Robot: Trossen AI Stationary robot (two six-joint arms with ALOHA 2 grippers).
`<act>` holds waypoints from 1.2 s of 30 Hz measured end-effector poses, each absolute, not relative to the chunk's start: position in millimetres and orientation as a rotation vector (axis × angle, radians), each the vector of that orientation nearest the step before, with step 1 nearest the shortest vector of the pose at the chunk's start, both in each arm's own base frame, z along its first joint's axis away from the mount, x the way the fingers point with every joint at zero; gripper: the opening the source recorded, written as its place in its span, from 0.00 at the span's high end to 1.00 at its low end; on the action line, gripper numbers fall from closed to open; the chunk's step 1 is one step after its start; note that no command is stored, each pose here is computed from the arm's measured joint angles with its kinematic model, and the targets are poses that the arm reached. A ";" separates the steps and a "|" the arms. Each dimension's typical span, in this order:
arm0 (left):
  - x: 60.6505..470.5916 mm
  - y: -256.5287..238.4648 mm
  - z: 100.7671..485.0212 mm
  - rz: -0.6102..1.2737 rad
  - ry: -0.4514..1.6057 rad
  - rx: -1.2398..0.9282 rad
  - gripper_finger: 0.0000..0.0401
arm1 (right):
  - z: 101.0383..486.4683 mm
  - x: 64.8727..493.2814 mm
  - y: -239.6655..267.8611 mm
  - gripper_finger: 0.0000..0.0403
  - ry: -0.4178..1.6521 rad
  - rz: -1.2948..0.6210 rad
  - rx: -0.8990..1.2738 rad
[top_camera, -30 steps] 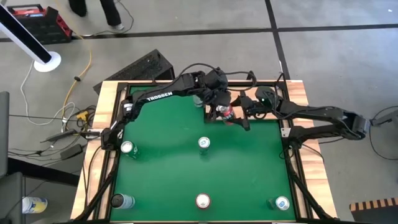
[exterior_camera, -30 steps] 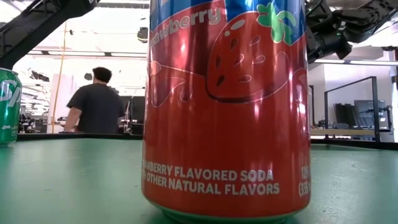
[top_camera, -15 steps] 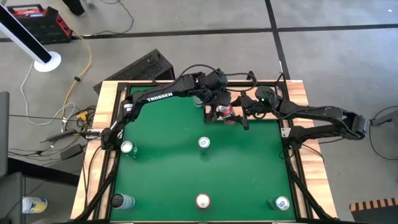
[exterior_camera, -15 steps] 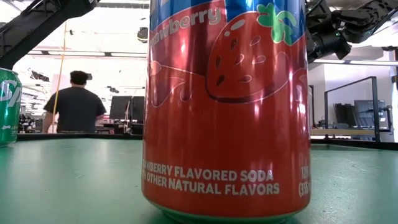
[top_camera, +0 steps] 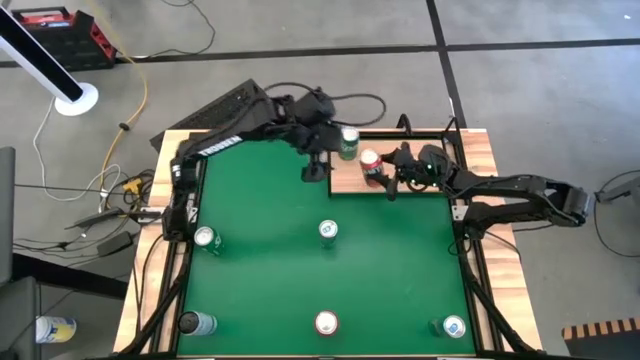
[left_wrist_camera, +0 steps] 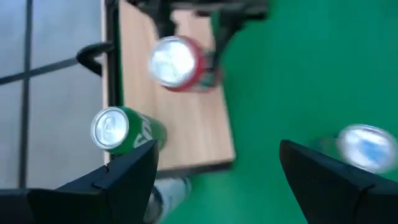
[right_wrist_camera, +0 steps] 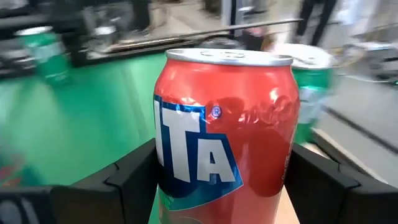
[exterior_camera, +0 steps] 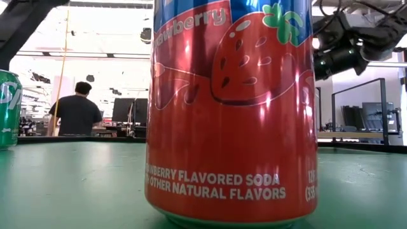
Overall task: Place canned beverage on shelf
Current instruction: Put the top orange soda can on the shelf
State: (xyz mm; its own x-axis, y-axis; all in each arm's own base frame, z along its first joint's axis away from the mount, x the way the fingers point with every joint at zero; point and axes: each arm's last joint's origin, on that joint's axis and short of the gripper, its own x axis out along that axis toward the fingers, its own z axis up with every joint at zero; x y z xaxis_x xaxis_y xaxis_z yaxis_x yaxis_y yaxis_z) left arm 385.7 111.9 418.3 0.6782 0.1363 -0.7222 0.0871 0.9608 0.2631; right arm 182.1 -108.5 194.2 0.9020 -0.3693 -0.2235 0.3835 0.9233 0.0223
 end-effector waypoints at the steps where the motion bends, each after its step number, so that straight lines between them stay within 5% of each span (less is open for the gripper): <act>1: 379.2 109.2 425.5 0.010 0.804 0.279 0.21 | 191.1 180.2 -108.3 0.23 0.216 -0.411 0.067; 8: 335.1 87.2 449.7 -0.112 0.707 0.256 0.22 | 182.7 178.0 -114.9 0.23 0.234 -0.569 0.040; 27: 205.0 55.2 398.1 0.225 0.244 0.216 0.29 | 157.5 192.8 -131.8 0.23 0.242 -0.617 0.015; 33: 190.8 51.3 400.8 0.228 0.220 0.221 0.29 | 159.9 187.6 -129.0 0.05 0.276 -0.619 0.040; 36: 189.9 51.1 399.6 0.226 0.234 0.224 0.29 | 165.0 184.8 -127.0 0.07 0.271 -0.620 0.044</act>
State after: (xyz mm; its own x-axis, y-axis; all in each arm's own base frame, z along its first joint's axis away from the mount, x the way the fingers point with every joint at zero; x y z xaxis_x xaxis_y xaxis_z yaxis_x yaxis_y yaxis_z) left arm 189.9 51.1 399.6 0.9478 0.2456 -0.2032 -0.1939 0.9502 0.2438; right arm 184.8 -127.0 165.0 0.7798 -0.5678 -0.2636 0.5793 0.8141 -0.0401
